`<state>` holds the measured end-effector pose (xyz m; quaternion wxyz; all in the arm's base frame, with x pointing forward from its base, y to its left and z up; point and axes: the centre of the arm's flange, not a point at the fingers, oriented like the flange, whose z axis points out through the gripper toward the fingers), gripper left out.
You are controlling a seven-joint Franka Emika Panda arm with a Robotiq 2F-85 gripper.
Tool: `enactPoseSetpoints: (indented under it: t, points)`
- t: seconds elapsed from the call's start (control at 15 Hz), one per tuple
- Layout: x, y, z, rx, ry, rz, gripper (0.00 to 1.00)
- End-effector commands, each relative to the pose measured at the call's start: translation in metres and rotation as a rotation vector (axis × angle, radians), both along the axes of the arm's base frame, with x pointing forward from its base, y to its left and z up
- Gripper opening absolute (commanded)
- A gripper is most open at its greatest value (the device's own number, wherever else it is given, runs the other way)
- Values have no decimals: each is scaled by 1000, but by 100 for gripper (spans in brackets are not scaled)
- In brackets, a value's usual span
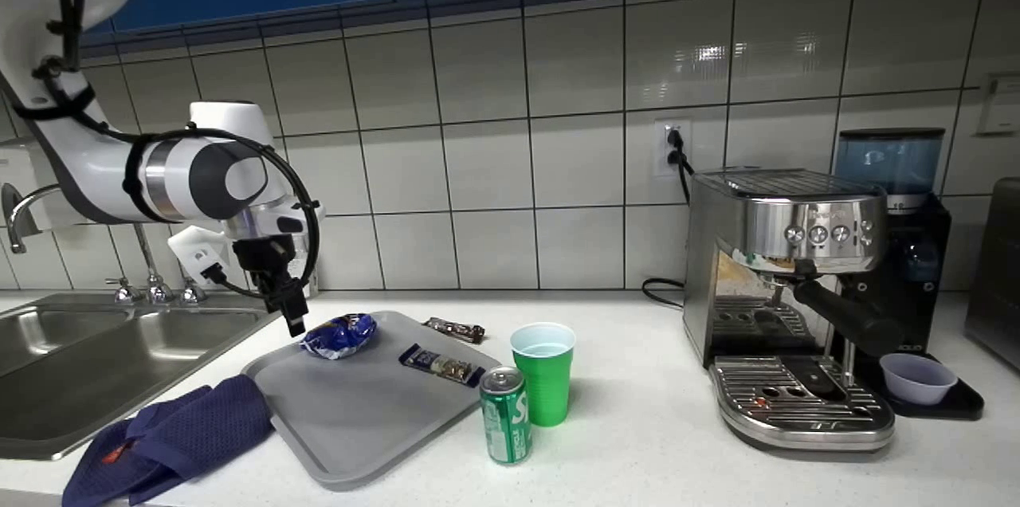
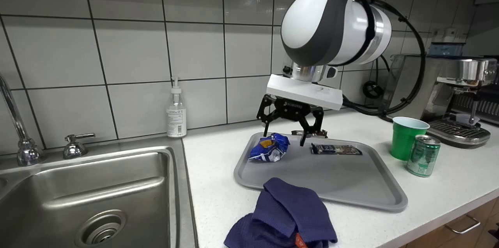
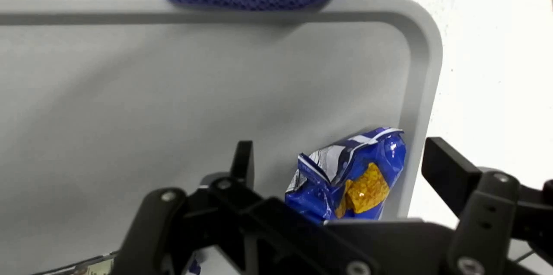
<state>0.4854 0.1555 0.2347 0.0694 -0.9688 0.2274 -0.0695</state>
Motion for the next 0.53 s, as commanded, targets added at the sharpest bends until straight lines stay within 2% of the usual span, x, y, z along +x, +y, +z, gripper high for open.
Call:
enactPoseSetpoints:
  t: [0.0,0.47]
  points:
    - [-30,5,9,17,9,50,100]
    - [-61,38,-4,7,75,99,100]
